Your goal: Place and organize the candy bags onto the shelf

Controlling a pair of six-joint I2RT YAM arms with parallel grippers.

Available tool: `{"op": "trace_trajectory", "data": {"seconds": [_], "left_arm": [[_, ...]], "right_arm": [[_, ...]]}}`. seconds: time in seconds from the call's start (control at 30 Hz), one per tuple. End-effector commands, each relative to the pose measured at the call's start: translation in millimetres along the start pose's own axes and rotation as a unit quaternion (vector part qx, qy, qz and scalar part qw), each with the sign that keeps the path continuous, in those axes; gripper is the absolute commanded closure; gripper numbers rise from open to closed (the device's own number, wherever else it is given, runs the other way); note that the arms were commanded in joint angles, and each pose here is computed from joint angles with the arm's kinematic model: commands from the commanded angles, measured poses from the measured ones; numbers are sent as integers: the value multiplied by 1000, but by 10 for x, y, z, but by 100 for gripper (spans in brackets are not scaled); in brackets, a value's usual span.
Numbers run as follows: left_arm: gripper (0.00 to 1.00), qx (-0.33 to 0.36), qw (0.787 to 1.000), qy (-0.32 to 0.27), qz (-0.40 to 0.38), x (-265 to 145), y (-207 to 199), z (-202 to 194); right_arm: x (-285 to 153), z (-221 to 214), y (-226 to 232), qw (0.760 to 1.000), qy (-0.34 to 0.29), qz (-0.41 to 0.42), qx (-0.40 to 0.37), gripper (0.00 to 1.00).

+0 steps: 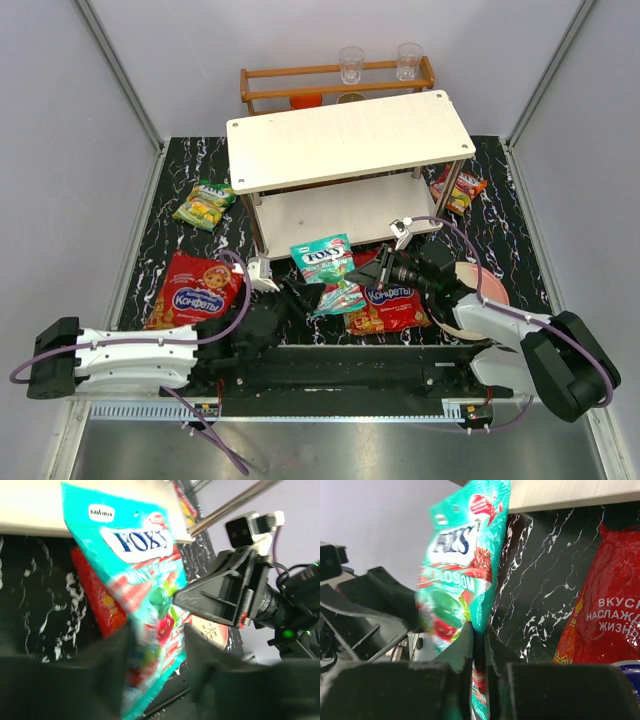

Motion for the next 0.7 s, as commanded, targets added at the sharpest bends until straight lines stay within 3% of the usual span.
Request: {"op": "trace_trajectory", "data": {"seconds": [0.0,0.07,0.1,0.27,0.47,0.67], "left_arm": [[36,-31,998,-16,51,-44,76,161],[18,-7,996,-8,90,-117,290,149],[15,-14,995,-8,101,-137,345,151],[13,-4,992,-7,126,-252,551,192],[12,22,989,-2,150,-342,692,234],[11,34,981,6,190,-454,955,207]], "right_arm": [[28,275,135,998,-58,4,-34,96],[3,351,114,996,-75,-15,-47,99],[-5,378,125,995,-80,-18,-58,100],[47,574,176,990,-111,-19,-81,100],[336,744,316,989,-97,35,-103,100],[689,980,211,990,-97,34,-96,100]]}}
Point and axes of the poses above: each gripper's point midway between its finger pads, its own x axis out along the fingers, its own y axis along the line the jaws close on, z = x × y, the point moved 1 cm from there along -x, back along the fingers, and after that the axes turned 1 degree about -x, right-handed, at the moved point
